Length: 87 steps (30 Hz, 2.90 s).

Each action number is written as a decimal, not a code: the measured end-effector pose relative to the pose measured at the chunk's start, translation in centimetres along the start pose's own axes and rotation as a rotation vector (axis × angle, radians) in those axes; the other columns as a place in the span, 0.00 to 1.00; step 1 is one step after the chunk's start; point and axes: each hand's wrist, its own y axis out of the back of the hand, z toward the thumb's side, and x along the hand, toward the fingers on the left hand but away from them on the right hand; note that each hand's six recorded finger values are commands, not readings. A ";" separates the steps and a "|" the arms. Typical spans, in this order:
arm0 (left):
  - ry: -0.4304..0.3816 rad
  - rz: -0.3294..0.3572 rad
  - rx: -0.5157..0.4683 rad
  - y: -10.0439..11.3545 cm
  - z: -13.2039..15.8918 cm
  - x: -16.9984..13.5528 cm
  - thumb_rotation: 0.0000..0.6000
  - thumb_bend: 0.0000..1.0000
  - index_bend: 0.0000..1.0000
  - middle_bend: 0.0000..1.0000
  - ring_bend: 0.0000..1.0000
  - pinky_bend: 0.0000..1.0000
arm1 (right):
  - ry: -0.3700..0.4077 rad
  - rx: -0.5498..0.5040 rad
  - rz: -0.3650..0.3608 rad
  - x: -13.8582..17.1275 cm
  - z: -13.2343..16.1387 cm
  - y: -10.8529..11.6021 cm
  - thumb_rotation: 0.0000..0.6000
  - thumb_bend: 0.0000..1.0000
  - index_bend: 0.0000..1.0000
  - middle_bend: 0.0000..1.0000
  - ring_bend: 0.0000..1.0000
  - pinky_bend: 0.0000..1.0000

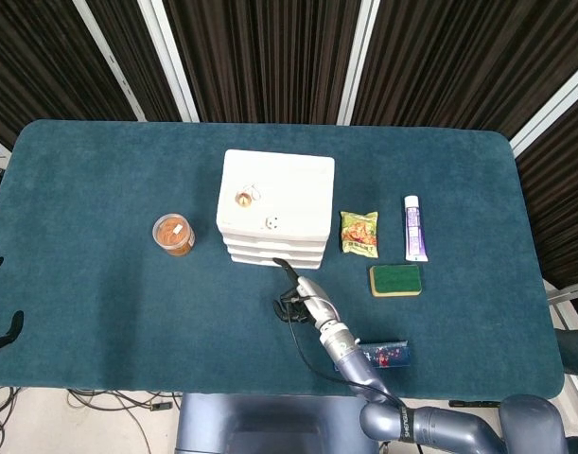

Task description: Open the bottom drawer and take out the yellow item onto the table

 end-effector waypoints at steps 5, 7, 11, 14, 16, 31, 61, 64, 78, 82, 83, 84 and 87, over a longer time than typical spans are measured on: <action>0.002 0.001 -0.005 0.1 0.0 0.0 1.00 0.40 0.03 0.00 0.00 0.00 | 0.001 0.004 0.010 -0.4 0.3 -0.4 1.00 0.58 0.06 0.89 0.91 0.94; 0.003 0.002 -0.007 0.1 0.0 0.0 1.00 0.40 0.03 0.00 0.00 0.00 | 0.001 0.011 0.006 -0.6 0.3 -0.3 1.00 0.59 0.06 0.89 0.92 0.94; 0.002 0.003 -0.009 0.2 0.0 0.0 1.00 0.40 0.03 0.00 0.00 0.00 | -0.003 0.008 -0.006 -0.9 0.3 -0.1 1.00 0.61 0.06 0.89 0.92 0.94; 0.001 0.004 -0.011 0.2 0.0 0.0 1.00 0.40 0.04 0.00 0.00 0.00 | -0.005 0.007 -0.009 -1.1 0.4 0.0 1.00 0.61 0.06 0.89 0.92 0.94; 0.003 0.005 -0.013 0.2 0.0 0.0 1.00 0.41 0.04 0.00 0.00 0.00 | -0.007 0.007 -0.009 -1.2 0.4 0.0 1.00 0.61 0.06 0.89 0.92 0.94; 0.002 0.004 -0.014 0.2 0.0 0.0 1.00 0.41 0.04 0.00 0.00 0.00 | -0.001 0.009 -0.008 -1.9 1.1 -0.5 1.00 0.64 0.06 0.89 0.92 0.94; 0.007 -0.002 -0.009 0.2 0.0 0.0 1.00 0.40 0.04 0.00 0.00 0.00 | -0.007 -0.009 0.000 -2.9 2.0 -1.0 1.00 0.64 0.07 0.89 0.92 0.94; 0.008 -0.002 -0.009 0.2 0.0 0.0 1.00 0.40 0.04 0.00 0.00 0.00 | -0.010 -0.010 0.002 -3.0 2.0 -1.1 1.00 0.64 0.07 0.89 0.92 0.94; 0.008 -0.001 -0.009 0.3 0.0 0.0 1.00 0.40 0.04 0.00 0.00 0.00 | -0.007 -0.014 0.011 -3.1 2.3 -1.3 1.00 0.64 0.07 0.89 0.92 0.94; 0.008 0.001 -0.008 0.3 0.0 0.0 1.00 0.40 0.04 0.00 0.00 0.00 | -0.008 -0.014 0.015 -3.2 2.3 -1.4 1.00 0.64 0.07 0.89 0.92 0.94; 0.008 0.001 -0.008 0.3 0.0 0.0 1.00 0.40 0.04 0.00 0.00 0.00 | -0.008 -0.013 0.015 -3.2 2.3 -1.4 1.00 0.64 0.07 0.89 0.92 0.94; 0.008 0.002 -0.008 0.3 0.0 0.0 1.00 0.40 0.04 0.00 0.00 0.00 | -0.009 -0.013 0.015 -3.2 2.3 -1.4 1.00 0.64 0.07 0.89 0.92 0.94; 0.010 0.002 -0.008 0.3 -0.1 0.0 1.00 0.41 0.04 0.00 0.00 0.00 | -0.012 -0.015 0.014 -3.3 2.2 -1.4 1.00 0.64 0.07 0.89 0.92 0.94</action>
